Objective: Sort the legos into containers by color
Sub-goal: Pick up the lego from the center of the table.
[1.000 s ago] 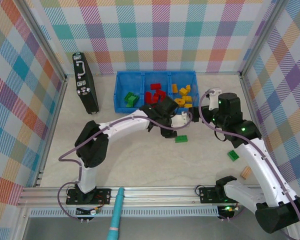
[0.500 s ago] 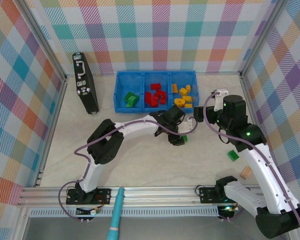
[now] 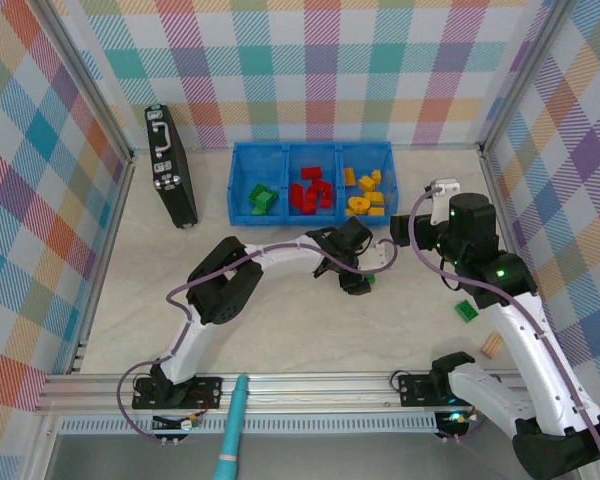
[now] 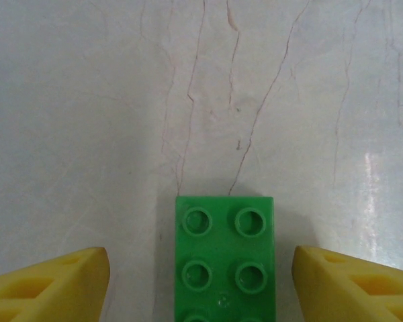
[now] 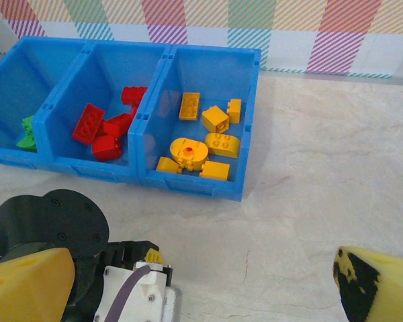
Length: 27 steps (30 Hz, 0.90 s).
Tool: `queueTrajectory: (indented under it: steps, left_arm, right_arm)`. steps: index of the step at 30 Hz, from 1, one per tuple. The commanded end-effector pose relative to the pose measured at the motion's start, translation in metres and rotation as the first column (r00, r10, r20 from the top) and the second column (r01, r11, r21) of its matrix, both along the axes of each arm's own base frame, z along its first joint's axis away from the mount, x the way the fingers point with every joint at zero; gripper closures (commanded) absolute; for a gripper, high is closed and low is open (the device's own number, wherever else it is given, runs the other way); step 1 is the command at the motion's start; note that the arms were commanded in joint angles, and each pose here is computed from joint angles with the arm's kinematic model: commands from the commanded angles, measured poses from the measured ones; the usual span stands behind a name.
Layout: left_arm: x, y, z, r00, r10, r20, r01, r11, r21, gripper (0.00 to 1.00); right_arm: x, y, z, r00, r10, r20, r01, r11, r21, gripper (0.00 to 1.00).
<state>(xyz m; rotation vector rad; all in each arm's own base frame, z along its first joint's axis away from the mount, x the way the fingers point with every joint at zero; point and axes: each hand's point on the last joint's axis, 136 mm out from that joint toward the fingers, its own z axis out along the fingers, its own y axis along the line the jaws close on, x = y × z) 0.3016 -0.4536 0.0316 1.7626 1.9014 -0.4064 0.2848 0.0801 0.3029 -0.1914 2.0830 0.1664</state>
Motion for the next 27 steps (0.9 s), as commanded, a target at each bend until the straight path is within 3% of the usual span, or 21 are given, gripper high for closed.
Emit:
queueTrajectory:
  steps: [1,6,10,18,23,27]
  left_arm:
    - [-0.004,-0.011,-0.001,1.000,-0.009,-0.016,0.009,1.000,-0.017,0.30]
    - [-0.003,-0.009,-0.008,0.999,0.020,-0.036,-0.020,1.000,-0.001,0.38]
    - [-0.004,-0.004,-0.011,0.998,0.047,-0.050,-0.046,0.999,0.020,0.55]
    - [0.008,0.018,-0.004,0.976,0.193,-0.102,-0.190,0.981,0.041,0.65]
    - [0.045,0.051,0.030,0.904,0.391,-0.172,-0.401,0.916,-0.025,0.71]
    - [0.071,0.083,0.064,0.855,0.496,-0.153,-0.510,0.857,-0.069,0.71]
  right_arm:
    - [-0.001,-0.002,-0.001,1.000,-0.001,0.006,0.001,1.000,-0.028,0.01]
    - [0.001,-0.004,-0.006,1.000,-0.004,0.006,0.005,0.999,-0.046,0.01]
    - [0.003,-0.005,-0.013,1.000,-0.008,-0.005,0.008,0.998,-0.057,0.01]
    - [0.011,0.001,-0.010,1.000,0.009,0.000,-0.009,0.999,-0.054,0.01]
    - [0.020,0.008,-0.002,0.999,0.034,0.041,-0.033,0.999,-0.029,0.01]
    - [0.034,0.016,-0.004,0.998,0.045,0.034,-0.045,0.999,0.001,0.01]
